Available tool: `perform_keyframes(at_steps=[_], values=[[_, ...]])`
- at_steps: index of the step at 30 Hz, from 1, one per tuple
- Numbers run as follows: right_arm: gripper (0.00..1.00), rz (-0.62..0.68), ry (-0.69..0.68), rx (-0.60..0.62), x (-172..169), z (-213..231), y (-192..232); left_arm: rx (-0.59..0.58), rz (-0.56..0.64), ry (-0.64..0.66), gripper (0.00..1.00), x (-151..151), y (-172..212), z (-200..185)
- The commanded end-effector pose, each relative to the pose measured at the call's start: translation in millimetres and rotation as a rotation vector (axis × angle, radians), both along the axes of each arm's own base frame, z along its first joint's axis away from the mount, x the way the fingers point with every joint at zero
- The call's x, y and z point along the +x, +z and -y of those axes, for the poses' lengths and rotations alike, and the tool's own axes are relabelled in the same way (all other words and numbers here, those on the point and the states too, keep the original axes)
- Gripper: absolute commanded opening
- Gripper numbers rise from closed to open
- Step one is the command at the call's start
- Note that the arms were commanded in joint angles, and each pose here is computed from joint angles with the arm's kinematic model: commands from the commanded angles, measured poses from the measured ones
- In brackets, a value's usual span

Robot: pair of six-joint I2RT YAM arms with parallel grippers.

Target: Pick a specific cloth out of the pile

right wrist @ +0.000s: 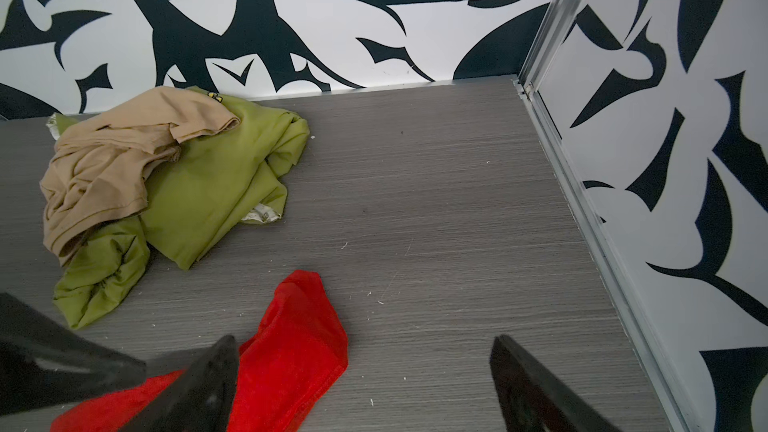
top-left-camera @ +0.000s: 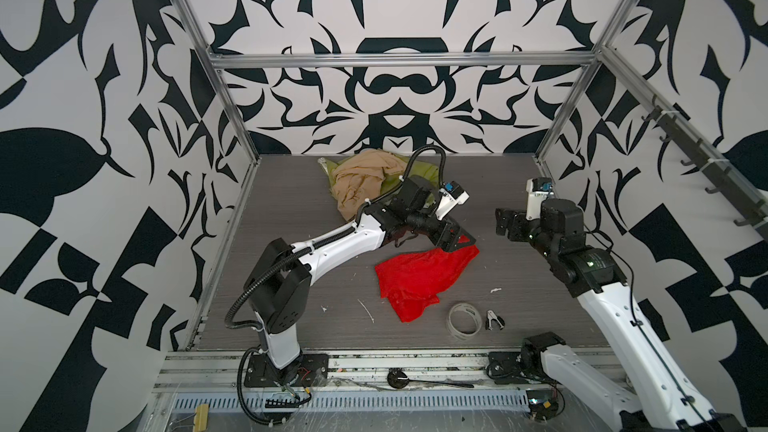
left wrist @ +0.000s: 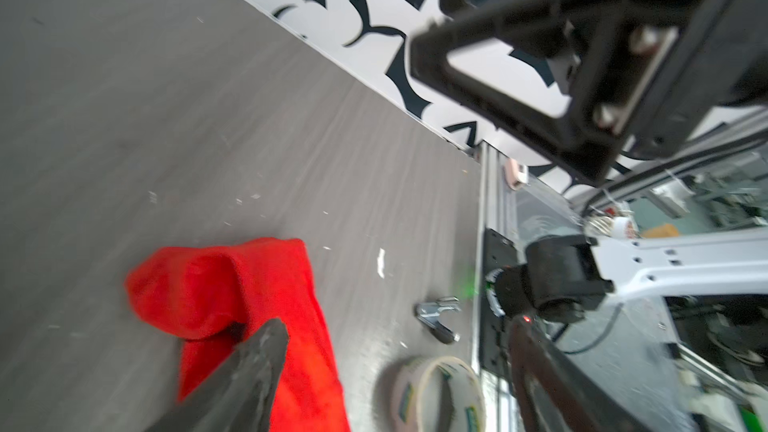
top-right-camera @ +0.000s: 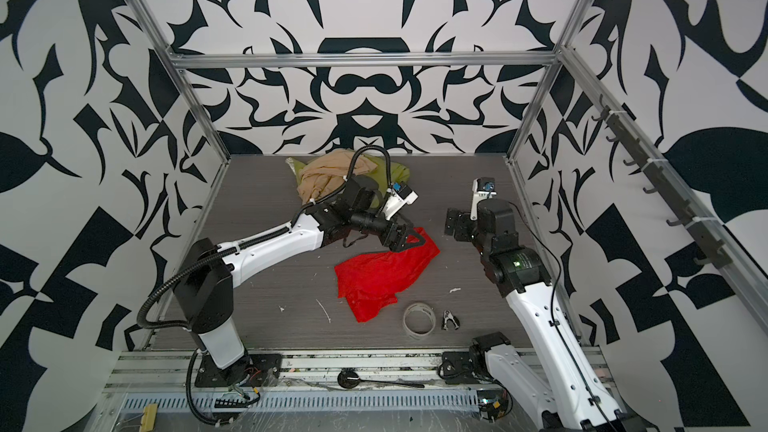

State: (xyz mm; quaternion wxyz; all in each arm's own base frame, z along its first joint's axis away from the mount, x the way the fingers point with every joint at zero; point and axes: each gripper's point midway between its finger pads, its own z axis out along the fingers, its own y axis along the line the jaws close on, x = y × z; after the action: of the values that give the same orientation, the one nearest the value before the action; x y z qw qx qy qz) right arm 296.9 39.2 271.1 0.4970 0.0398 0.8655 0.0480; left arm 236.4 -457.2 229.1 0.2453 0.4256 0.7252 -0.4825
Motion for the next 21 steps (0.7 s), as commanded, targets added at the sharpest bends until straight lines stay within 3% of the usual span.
perform_keyframes(at_steps=[1,21], values=[[0.96,0.053,-0.005,0.060,4.7,-3.6,10.6,0.034,-0.110,-0.032,0.86,-11.9,-26.9,5.2],[0.95,0.033,-0.009,0.067,-1.7,-2.4,-12.2,0.060,-0.213,0.000,0.80,24.4,-105.5,31.0]])
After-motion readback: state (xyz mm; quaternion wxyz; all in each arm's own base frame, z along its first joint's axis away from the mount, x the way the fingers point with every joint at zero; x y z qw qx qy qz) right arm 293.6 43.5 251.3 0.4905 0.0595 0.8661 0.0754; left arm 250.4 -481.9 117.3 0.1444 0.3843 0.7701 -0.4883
